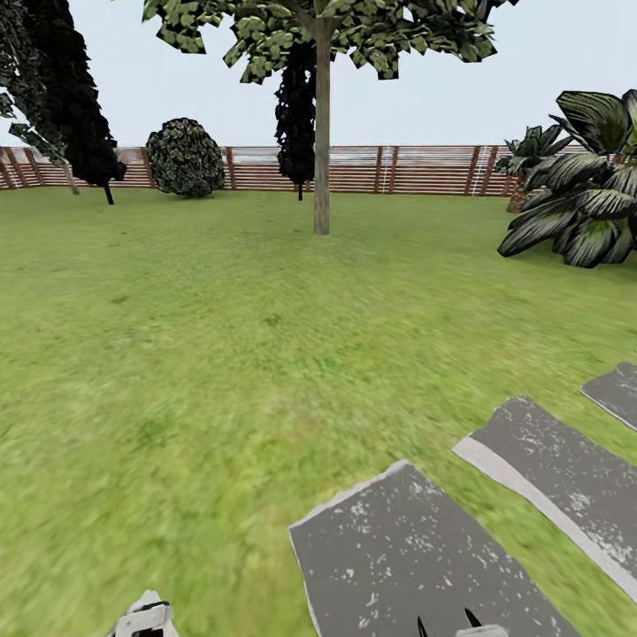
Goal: In the garden, pick up the pesticide atomizer on the floor and spray pesticide onto both trees until each tree trunk is fully covered.
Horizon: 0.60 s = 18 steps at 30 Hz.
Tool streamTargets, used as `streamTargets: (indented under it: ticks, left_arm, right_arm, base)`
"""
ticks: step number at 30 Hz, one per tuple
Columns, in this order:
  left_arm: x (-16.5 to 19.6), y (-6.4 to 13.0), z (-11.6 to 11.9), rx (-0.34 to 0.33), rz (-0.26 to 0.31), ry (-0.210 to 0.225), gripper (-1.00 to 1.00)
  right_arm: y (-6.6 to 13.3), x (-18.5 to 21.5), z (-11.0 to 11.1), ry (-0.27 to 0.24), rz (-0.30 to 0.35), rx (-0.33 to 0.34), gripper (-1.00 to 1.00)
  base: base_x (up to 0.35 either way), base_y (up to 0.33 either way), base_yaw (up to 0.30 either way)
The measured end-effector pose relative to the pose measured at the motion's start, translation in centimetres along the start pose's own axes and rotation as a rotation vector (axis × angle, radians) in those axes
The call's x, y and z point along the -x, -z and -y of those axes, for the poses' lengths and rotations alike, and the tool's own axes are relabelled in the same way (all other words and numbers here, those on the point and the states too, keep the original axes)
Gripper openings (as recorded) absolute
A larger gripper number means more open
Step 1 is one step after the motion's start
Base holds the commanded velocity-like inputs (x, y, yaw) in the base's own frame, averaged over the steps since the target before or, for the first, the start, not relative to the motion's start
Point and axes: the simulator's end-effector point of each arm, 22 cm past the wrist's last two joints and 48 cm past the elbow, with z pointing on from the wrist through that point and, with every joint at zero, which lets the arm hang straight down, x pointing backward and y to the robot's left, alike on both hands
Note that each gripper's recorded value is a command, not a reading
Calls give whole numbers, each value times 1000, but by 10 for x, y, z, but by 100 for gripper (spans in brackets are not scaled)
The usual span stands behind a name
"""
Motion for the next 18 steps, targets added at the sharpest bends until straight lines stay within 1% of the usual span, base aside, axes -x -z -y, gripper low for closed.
streamTargets:
  ticks: [18]
  left_arm:
    - [0,0,0,0,0,0,-100]
  right_arm:
    - [0,0,0,-1,1,-1,100]
  base:
    - [340,0,0]
